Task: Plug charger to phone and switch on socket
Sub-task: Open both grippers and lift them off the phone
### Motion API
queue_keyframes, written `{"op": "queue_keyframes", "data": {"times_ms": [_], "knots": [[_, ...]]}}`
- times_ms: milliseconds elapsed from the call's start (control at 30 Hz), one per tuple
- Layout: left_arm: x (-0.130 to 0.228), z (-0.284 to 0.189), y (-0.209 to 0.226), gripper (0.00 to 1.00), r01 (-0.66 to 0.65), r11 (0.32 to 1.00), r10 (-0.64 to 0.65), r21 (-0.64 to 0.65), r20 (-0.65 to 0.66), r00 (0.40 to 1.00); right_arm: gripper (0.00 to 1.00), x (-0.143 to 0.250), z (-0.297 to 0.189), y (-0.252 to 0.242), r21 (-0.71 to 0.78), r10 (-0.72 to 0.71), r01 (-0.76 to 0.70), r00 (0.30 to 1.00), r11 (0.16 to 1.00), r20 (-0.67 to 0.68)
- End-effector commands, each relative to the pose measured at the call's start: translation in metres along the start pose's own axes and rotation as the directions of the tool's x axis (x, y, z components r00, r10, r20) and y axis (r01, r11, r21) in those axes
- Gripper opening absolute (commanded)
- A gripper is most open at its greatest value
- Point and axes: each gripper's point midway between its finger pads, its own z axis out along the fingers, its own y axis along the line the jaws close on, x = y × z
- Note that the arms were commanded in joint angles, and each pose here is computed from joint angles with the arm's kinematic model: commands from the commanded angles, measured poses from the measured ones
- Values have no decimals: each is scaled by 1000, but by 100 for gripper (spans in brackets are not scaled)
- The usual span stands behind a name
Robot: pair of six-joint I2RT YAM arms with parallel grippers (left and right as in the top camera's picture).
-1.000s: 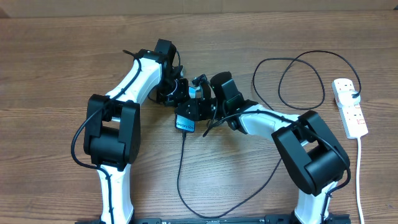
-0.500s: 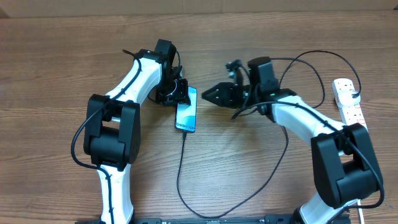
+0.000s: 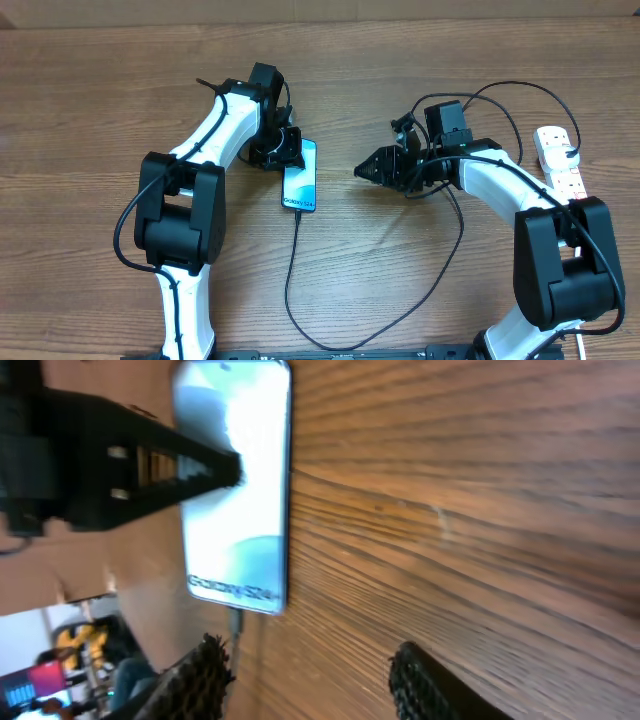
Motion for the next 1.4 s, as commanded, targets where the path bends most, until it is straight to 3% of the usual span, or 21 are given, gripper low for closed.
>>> {"op": "queue_keyframes", "data": {"times_ms": [0, 500, 733, 800, 867, 900, 1033, 1200, 1367], "knots": [[0, 4, 10, 31, 1, 998, -1, -70, 2, 1000, 55, -2, -3, -9, 62, -27, 26, 999, 998, 20], [0, 2, 24, 35, 4, 990, -3, -144, 11, 1000, 56, -1, -4, -19, 115, -18, 15, 1000, 993, 23], [-1, 2, 24, 30, 6, 990, -4, -144, 12, 1000, 56, -1, -5, -21, 128, -14, 11, 1000, 992, 23], [0, 2, 25, 21, 8, 989, -6, -145, 9, 1000, 64, -1, -5, -21, 128, -14, 11, 1000, 992, 23], [0, 1, 26, 21, 9, 989, -8, -147, 7, 1000, 74, -1, -5, -23, 139, -13, 9, 1000, 990, 26], [0, 1, 27, 22, 11, 989, -10, -147, 7, 1000, 82, -1, -5, -24, 147, -13, 9, 1000, 989, 27], [-3, -4, 33, 32, 32, 989, -30, -145, 14, 999, 89, -2, -6, -32, 191, -9, 2, 999, 982, 36], [-12, -22, 46, 35, 76, 987, -72, -141, 32, 997, 78, -10, -10, -29, 198, 37, -50, 997, 979, 66], [-23, -43, 62, 38, 128, 983, -121, -134, 61, 991, 77, -29, -35, 0, 192, -4, -17, 994, 981, 110]]}}
